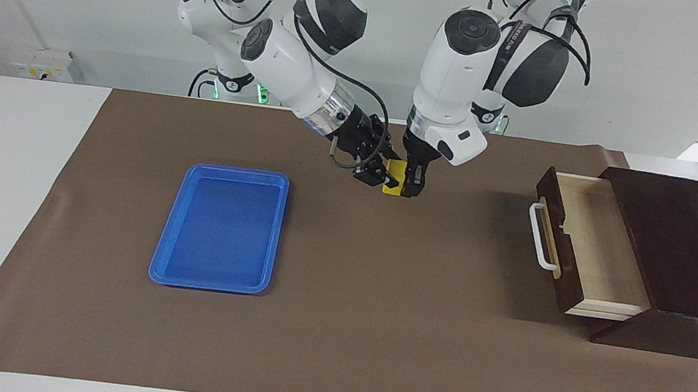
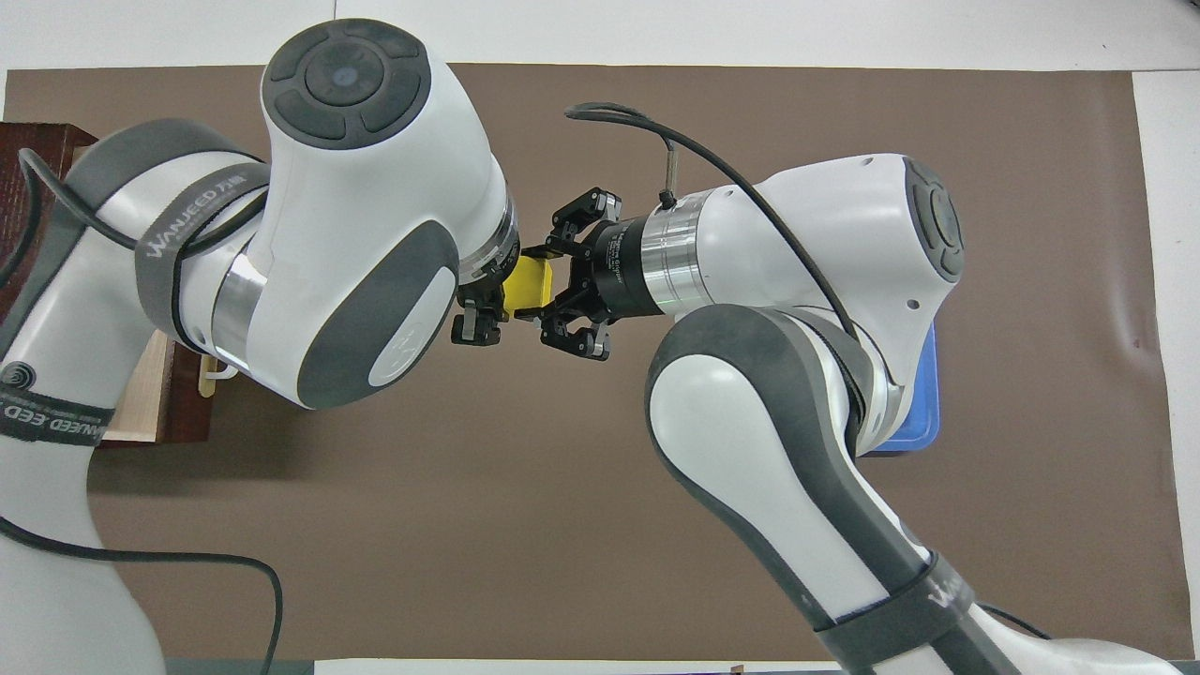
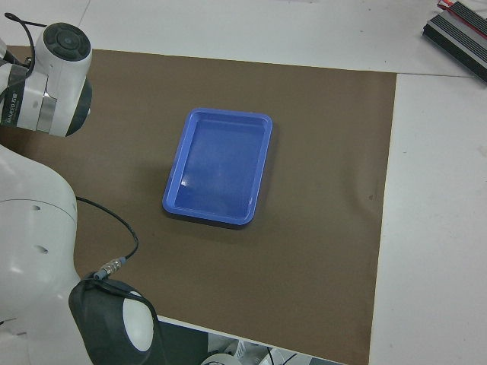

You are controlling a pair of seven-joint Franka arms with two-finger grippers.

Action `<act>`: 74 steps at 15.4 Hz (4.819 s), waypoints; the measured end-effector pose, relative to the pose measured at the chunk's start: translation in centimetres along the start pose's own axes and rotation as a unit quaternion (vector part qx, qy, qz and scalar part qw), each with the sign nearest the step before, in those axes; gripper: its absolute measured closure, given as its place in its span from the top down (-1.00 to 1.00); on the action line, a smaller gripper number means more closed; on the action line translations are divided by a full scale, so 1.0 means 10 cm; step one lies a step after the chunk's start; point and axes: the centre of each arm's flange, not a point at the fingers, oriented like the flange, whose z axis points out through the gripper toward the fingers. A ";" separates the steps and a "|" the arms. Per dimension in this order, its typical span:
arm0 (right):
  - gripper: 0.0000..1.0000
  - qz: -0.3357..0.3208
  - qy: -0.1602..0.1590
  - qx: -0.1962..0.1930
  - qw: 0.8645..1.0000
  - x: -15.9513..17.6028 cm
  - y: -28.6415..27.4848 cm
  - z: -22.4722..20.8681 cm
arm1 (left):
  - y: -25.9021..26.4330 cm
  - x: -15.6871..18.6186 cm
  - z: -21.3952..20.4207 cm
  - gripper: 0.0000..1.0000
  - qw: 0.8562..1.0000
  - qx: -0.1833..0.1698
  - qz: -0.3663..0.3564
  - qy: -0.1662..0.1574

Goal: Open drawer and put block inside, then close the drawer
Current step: 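Open the right gripper and withdraw it while the left gripper takes the block, then lower the block into the drawer with the left gripper while the right gripper retracts, then open the left gripper to release the block inside the drawer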

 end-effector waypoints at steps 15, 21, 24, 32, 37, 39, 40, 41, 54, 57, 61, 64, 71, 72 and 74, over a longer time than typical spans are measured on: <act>1.00 0.018 0.029 0.008 0.999 0.35 -0.52 -0.81 | 0.40 1.40 -0.02 0.11 0.999 -0.001 0.027 0.037; 1.00 -0.098 0.112 0.002 0.989 1.00 -0.88 -1.73 | 0.42 3.24 0.03 0.11 0.996 0.018 0.077 0.032; 1.00 -0.193 0.139 -0.027 0.971 1.29 -0.90 -2.08 | 0.32 3.70 0.08 0.11 0.995 0.012 0.097 0.032; 1.00 -0.474 0.220 -0.163 0.837 1.73 -0.64 -2.84 | 0.02 4.15 0.44 0.11 0.996 -0.006 0.079 0.041; 1.00 -0.627 0.253 -0.249 0.693 1.78 -0.55 -3.12 | -0.17 4.26 0.64 0.11 0.998 -0.007 0.040 0.042; 1.00 -0.665 0.260 -0.272 0.645 1.74 -0.49 -3.24 | -0.21 4.29 0.69 0.11 0.999 -0.011 0.026 0.043; 1.00 -0.681 0.262 -0.278 0.625 1.70 -0.44 -3.31 | -0.23 4.31 0.72 0.11 0.999 -0.014 0.020 0.044; 1.00 -0.693 0.263 -0.280 0.610 1.65 -0.38 -3.38 | -0.24 4.32 0.76 0.11 0.999 -0.016 0.016 0.045; 1.00 -0.675 0.227 -0.315 0.628 1.98 -0.02 -3.41 | -0.31 4.16 1.00 0.11 0.999 -0.018 0.010 0.044; 1.00 -0.676 0.231 -0.312 0.626 2.03 -0.11 -3.34 | -0.33 4.15 1.02 0.11 0.999 -0.017 0.010 0.044; 1.00 -0.677 0.239 -0.305 0.626 1.99 -0.13 -3.42 | -0.35 4.12 1.02 0.11 0.999 -0.017 0.011 0.045; 1.00 -0.678 0.241 -0.303 0.624 1.96 -0.13 -3.44 | -0.35 4.07 1.01 0.11 0.999 -0.018 0.014 0.045; 1.00 -0.681 0.240 -0.304 0.621 1.92 -0.13 -3.41 | -0.35 4.06 1.01 0.11 0.999 -0.018 0.014 0.045; 1.00 -0.681 0.240 -0.304 0.621 1.92 -0.13 -3.41 | -0.35 4.06 1.02 0.11 0.999 -0.017 0.014 0.045; 1.00 -0.681 0.241 -0.304 0.621 1.92 -0.13 -3.41 | -0.36 4.06 1.04 0.11 0.999 -0.016 0.014 0.045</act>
